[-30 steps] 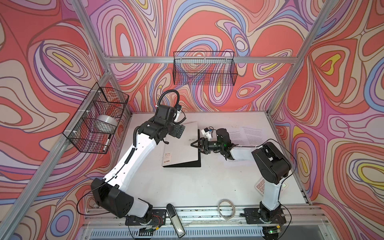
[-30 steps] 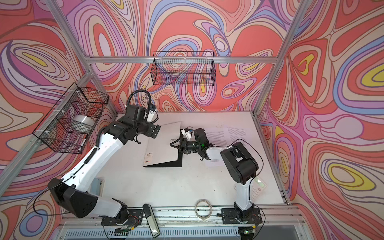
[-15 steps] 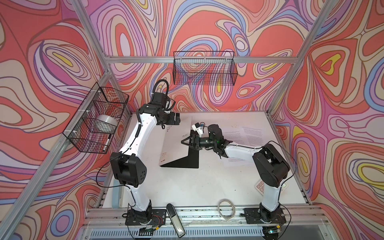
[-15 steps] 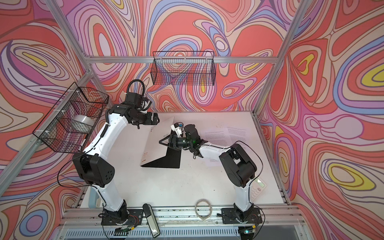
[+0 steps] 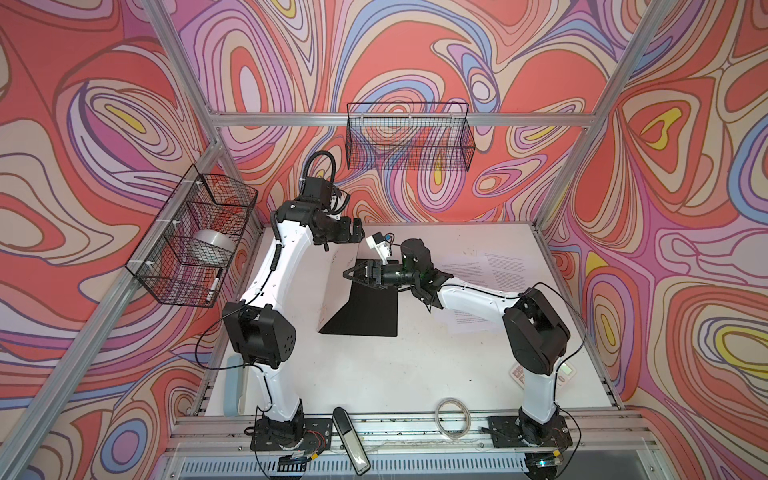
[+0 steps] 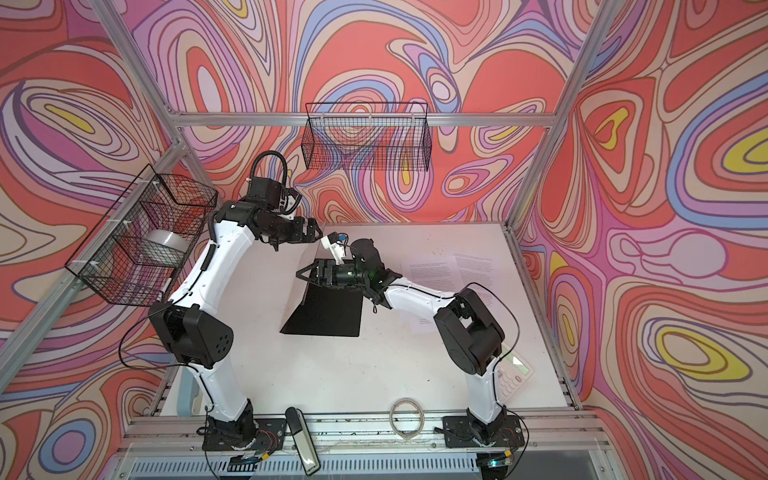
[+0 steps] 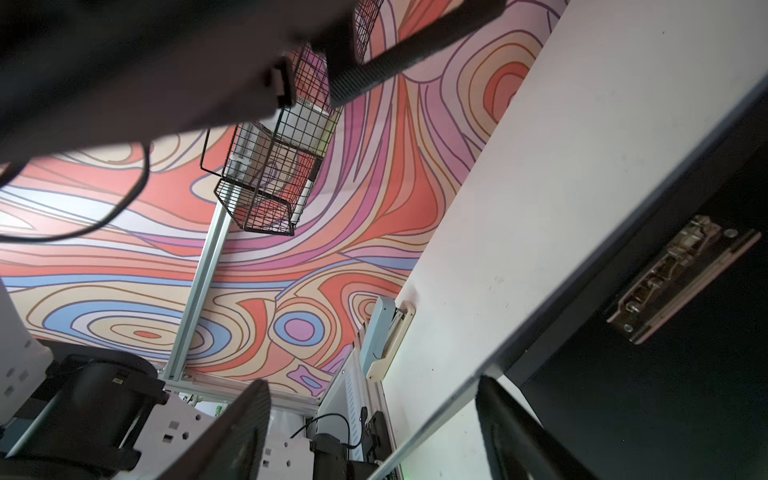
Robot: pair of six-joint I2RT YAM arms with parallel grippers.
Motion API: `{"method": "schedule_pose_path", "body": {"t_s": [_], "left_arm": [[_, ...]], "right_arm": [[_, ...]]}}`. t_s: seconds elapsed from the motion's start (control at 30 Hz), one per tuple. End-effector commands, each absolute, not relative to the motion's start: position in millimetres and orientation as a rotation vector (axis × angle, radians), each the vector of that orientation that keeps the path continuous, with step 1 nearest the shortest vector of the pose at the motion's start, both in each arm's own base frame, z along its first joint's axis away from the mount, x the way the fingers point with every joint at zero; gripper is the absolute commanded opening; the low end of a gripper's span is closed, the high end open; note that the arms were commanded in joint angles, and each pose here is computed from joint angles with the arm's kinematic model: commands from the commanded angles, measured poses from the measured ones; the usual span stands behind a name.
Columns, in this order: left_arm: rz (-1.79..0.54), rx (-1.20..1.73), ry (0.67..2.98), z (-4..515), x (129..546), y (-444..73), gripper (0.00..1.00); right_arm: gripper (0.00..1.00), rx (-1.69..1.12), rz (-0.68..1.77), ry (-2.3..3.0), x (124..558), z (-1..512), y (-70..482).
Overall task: Put the files into the folder
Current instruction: 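Lift the white cover upright with the left gripper while the right holds the back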
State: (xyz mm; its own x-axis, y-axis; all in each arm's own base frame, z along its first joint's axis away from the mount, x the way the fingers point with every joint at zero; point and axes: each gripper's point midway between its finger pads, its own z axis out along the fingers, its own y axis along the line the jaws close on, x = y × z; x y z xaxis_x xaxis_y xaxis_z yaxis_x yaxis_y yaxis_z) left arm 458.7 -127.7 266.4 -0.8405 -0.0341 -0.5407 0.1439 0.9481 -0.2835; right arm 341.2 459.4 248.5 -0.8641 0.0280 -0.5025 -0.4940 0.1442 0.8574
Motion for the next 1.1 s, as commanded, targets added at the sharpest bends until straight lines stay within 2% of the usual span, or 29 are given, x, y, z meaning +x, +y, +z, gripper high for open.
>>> {"method": "schedule_pose_path", "body": {"t_s": [0.0,0.27,0.57,0.8,1.07], "left_arm": [[-0.377,0.033,2.603,252,458,-119,1.0],[-0.224,0.021,2.623,240,465,-101,0.99],[-0.201,0.031,2.653,230,464,-99,0.99],[-0.061,0.041,2.659,226,466,-83,0.96],[0.02,0.037,2.643,230,467,-72,0.82]], "right_arm": [[0.82,-0.439,1.78,2.023,347,241,472],[0.82,-0.445,1.802,1.997,349,244,482],[0.82,-0.447,1.857,1.96,351,250,491],[0.82,-0.461,1.866,1.941,351,258,493],[0.82,-0.47,1.874,1.937,349,258,494]]}}
